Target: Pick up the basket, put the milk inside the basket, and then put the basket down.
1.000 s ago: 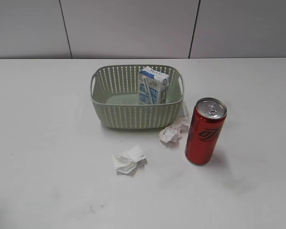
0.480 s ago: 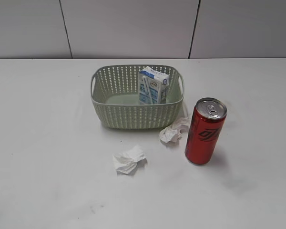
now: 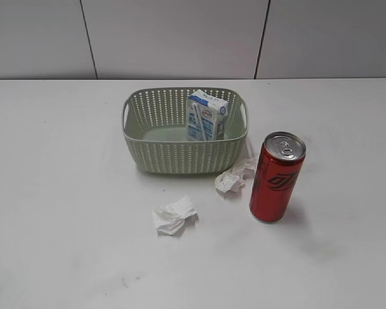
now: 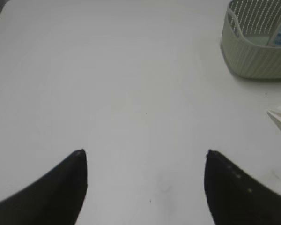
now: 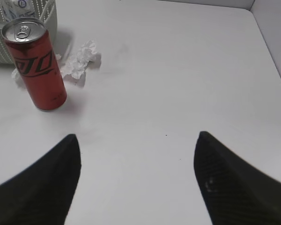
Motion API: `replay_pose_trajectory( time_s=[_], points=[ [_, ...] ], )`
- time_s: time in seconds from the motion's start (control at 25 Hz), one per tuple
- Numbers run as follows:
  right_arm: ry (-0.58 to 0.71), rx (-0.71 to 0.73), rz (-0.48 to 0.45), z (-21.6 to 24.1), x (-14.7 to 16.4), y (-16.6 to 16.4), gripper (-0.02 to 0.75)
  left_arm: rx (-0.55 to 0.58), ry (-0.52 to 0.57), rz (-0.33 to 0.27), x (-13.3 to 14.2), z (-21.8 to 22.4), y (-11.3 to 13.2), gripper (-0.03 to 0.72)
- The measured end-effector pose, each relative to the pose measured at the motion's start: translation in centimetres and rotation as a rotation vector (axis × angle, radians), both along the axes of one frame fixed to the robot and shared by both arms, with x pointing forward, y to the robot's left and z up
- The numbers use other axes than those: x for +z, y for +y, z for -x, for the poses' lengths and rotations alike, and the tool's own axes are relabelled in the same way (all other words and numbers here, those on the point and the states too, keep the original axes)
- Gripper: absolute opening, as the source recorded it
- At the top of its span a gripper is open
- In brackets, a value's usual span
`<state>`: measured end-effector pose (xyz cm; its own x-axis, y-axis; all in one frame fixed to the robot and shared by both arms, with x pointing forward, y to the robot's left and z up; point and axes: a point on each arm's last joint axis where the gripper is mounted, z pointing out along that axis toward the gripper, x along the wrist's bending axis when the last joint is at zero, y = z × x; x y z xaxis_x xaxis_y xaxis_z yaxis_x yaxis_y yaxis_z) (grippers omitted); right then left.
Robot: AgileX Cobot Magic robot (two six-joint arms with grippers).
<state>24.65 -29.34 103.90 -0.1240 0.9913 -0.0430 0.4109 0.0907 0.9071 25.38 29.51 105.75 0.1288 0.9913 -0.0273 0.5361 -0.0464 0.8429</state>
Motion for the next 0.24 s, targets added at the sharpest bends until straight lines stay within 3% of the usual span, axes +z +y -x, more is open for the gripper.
replay_pose_trajectory(
  time_s=[0.24],
  points=[
    [0.0, 0.0, 0.0, 0.0, 0.0, 0.0, 0.59, 0.0, -0.084, 0.007, 0.1, 1.4, 0.1, 0.573]
  ],
)
